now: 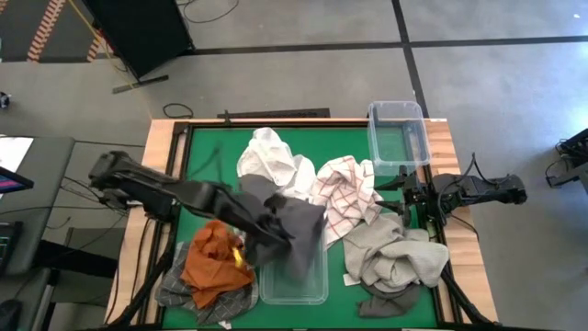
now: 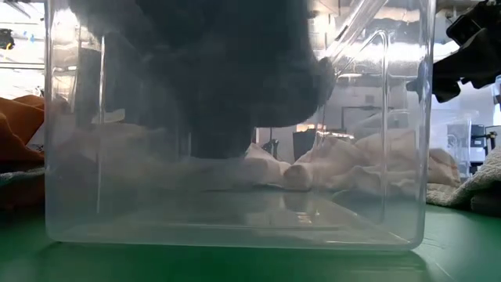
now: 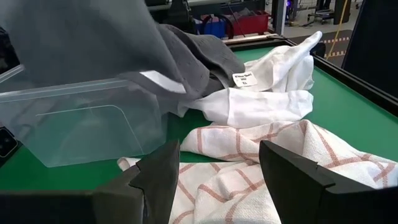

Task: Sort towels by color in basket
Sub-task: Put the black towel into the bottom transparent bin

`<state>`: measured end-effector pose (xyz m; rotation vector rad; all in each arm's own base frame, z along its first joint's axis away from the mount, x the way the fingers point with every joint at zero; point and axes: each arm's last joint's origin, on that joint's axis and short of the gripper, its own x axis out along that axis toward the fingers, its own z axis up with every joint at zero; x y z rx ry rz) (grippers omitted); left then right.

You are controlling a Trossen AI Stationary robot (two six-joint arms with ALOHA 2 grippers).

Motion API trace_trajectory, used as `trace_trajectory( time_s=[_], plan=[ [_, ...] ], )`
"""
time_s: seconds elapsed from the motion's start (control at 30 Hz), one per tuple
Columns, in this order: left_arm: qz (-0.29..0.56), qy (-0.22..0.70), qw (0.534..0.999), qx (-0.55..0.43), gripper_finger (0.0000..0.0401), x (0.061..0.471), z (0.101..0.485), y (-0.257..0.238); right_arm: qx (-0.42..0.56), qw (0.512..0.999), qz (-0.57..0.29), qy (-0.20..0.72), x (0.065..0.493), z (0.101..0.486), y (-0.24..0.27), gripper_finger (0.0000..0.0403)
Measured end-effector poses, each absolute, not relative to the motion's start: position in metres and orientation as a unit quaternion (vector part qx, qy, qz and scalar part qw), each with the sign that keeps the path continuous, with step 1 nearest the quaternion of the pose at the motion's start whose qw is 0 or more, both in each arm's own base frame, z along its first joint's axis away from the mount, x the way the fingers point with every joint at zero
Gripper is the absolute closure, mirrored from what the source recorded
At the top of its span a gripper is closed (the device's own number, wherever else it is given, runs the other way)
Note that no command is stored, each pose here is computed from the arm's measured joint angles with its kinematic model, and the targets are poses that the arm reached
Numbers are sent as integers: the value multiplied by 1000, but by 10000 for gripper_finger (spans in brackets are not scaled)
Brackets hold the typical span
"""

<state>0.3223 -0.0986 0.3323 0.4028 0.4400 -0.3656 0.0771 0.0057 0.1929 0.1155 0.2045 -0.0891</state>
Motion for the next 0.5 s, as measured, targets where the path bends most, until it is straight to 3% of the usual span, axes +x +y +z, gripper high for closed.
trace_trajectory(
  time_s=[0.13,0.27,0.5],
  plan=[
    [-191,282,917,206,377,340,295,-107,57,992,-45,104,77,192,6,154],
    [-198,329,897,218,335,351,268,-110,57,992,-45,105,77,192,6,154],
    [-198,312,900,230,222,348,275,-112,56,991,-45,112,77,191,6,154]
  ],
)
